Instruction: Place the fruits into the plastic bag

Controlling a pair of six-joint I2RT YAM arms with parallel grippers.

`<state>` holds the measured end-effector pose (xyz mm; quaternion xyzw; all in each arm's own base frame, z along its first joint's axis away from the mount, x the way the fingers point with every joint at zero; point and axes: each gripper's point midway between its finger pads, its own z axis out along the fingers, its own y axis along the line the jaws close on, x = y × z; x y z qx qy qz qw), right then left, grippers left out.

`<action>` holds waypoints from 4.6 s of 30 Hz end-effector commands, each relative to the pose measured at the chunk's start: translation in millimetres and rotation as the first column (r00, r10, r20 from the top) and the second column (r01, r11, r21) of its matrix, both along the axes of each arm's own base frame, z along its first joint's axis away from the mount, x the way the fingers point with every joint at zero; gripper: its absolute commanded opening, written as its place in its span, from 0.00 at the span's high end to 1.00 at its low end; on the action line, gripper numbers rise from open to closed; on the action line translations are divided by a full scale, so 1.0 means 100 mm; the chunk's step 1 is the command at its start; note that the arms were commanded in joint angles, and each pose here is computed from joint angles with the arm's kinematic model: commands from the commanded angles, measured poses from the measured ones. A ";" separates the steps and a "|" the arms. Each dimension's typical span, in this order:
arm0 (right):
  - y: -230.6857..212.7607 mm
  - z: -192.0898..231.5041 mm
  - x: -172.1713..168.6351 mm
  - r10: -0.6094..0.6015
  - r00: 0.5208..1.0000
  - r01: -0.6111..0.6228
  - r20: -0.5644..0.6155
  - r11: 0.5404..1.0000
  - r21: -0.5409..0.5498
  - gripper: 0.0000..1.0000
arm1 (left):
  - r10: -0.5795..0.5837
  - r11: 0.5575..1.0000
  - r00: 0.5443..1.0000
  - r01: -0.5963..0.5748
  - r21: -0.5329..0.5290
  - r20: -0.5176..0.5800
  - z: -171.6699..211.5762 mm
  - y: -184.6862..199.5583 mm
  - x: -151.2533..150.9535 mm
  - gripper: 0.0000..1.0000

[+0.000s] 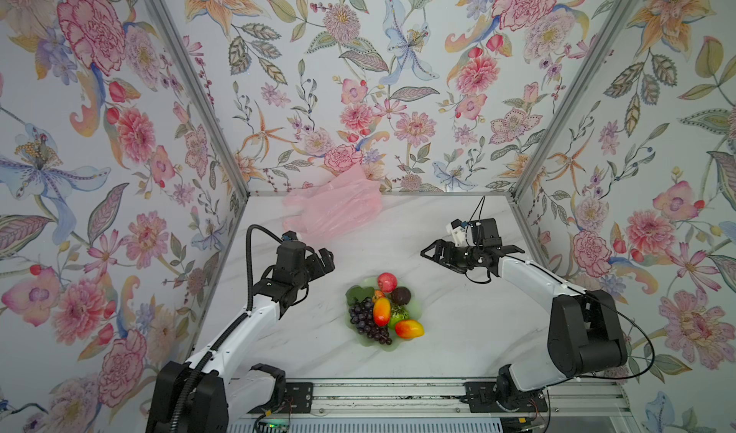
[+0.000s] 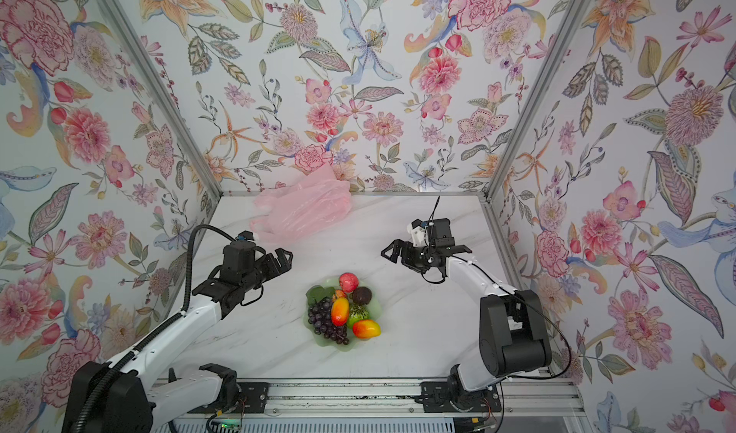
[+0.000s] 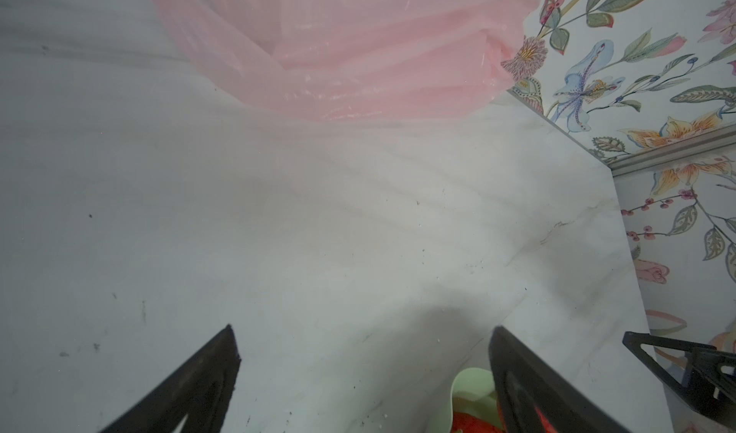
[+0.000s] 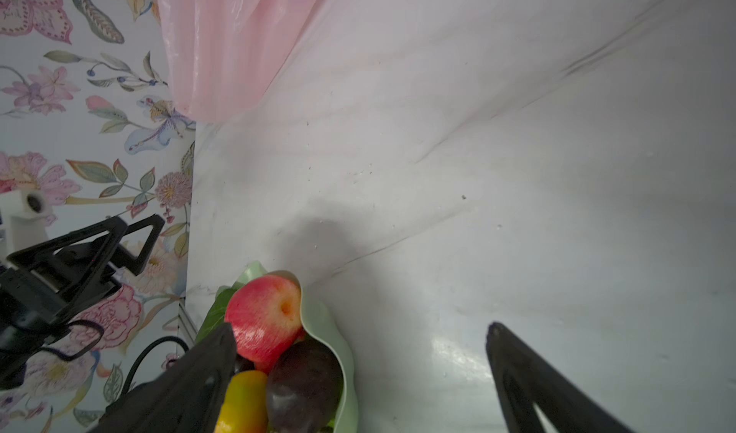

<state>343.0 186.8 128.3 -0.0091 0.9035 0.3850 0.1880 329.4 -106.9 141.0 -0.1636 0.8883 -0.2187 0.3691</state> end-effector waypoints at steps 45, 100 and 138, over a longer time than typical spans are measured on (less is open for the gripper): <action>0.37 -0.62 -1.14 0.264 0.938 -0.266 -0.224 0.964 0.023 0.68 | -0.291 0.945 0.944 0.258 -0.198 -0.158 -0.80 -0.80 -0.97 0.59; 0.17 -0.74 -0.62 0.113 0.982 -0.115 -0.151 0.993 -0.003 0.92 | -0.201 0.968 0.979 0.192 -0.164 -0.041 -0.31 -0.62 -0.57 0.28; -0.48 0.43 -0.79 -0.155 0.984 0.149 0.082 0.985 0.083 0.01 | 0.145 0.970 0.989 -0.139 0.198 -0.014 0.16 0.59 1.95 0.01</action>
